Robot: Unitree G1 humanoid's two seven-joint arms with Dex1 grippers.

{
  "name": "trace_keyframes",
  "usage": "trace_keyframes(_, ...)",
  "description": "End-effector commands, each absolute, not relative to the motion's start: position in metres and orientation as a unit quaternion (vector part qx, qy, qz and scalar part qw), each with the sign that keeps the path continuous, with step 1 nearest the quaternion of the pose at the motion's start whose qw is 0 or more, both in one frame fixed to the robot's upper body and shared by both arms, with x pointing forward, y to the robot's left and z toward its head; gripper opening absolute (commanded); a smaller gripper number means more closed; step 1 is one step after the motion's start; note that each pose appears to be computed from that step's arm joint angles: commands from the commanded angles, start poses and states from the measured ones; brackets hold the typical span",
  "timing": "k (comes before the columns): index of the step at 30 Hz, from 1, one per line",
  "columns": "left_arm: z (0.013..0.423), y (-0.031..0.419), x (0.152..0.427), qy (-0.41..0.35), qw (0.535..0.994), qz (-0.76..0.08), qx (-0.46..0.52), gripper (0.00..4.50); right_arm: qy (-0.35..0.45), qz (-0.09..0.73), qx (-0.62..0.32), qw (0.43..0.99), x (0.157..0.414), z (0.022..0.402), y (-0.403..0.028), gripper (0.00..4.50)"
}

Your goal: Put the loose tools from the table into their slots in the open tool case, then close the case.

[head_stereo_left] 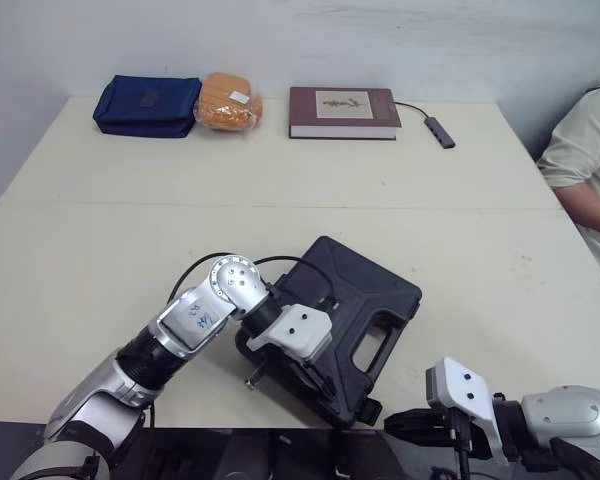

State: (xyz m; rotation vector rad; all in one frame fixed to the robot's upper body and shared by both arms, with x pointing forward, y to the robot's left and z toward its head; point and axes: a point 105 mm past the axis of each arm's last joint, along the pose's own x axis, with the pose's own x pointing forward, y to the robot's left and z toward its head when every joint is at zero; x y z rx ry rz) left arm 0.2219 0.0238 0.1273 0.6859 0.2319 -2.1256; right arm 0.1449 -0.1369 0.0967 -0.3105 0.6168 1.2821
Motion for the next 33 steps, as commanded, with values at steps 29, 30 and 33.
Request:
trace_keyframes(29,0.090,0.030,0.225,0.147,0.433,-0.820,0.346,0.07,0.207,0.628,-0.108,0.743,0.161,0.114,-0.106,0.00)
trace_keyframes(30,0.092,0.030,0.226,0.144,0.436,-0.820,0.342,0.07,0.213,0.623,-0.115,0.743,0.161,0.111,-0.111,0.00)
trace_keyframes(33,0.105,0.032,0.232,0.136,0.465,-0.818,0.310,0.07,0.223,0.607,-0.144,0.749,0.161,0.105,-0.125,0.00)
